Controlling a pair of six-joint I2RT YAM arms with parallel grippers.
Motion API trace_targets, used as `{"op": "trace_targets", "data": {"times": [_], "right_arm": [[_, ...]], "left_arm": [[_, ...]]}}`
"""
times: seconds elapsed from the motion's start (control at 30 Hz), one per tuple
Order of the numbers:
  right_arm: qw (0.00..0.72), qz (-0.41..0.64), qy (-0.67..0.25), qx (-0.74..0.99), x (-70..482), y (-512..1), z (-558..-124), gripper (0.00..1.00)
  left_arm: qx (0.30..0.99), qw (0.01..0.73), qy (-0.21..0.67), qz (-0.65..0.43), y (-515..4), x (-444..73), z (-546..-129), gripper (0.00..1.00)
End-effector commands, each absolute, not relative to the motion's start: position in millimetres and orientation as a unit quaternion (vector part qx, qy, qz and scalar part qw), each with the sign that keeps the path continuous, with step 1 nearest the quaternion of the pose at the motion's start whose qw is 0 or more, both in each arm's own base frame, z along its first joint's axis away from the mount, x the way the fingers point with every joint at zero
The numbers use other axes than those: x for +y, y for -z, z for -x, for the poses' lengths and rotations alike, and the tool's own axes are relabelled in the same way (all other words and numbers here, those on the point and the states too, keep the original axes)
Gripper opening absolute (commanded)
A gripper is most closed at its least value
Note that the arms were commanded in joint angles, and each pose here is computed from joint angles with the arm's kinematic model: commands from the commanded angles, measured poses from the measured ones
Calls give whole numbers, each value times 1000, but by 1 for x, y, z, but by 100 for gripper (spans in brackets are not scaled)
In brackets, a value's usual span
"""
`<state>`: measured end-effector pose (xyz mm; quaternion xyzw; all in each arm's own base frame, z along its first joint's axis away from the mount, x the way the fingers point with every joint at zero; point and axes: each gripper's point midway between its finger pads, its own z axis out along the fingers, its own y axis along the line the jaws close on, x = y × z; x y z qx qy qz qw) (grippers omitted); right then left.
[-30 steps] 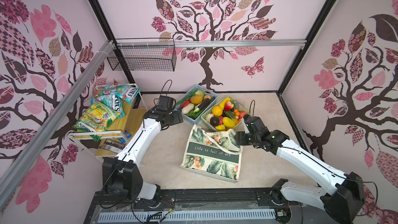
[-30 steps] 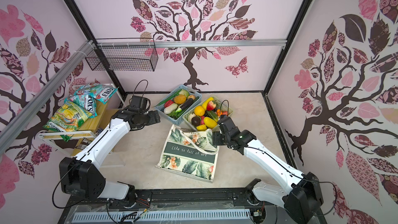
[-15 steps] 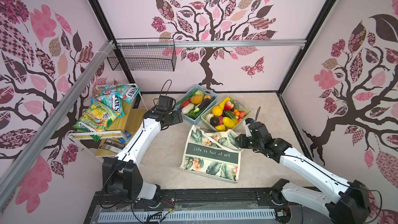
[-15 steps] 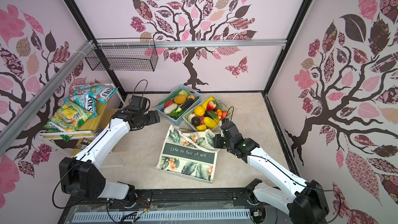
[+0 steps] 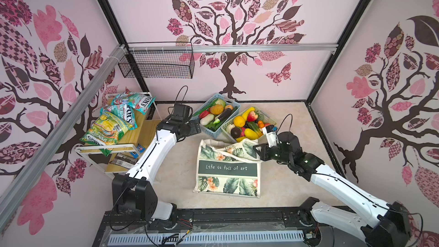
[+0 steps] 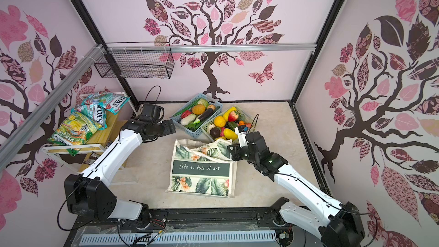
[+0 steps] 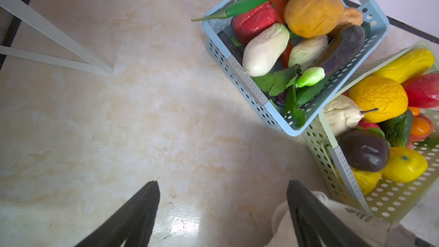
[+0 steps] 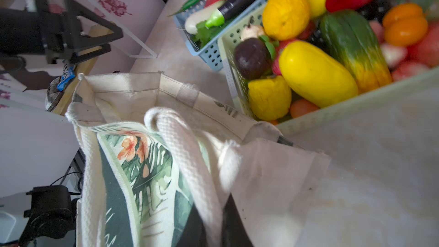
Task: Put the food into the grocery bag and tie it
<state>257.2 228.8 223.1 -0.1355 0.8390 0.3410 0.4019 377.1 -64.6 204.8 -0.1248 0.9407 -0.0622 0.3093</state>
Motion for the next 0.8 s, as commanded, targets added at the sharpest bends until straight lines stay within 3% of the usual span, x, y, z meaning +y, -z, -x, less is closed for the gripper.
{"op": "trace_targets", "data": {"times": [0.0,0.43,0.77], "right_arm": [[524,230,-359,737,251,-294,-247,0],[706,230,-310,594,253,-331,-269,0],[734,256,-260,573,281,-294,-276,0]], "left_arm": [[930,335,61,138,-230,-49,-383,88],[923,354,62,136,-261,-41,-386,88],[924,351,69,135,-258,-43,-387,88]]}}
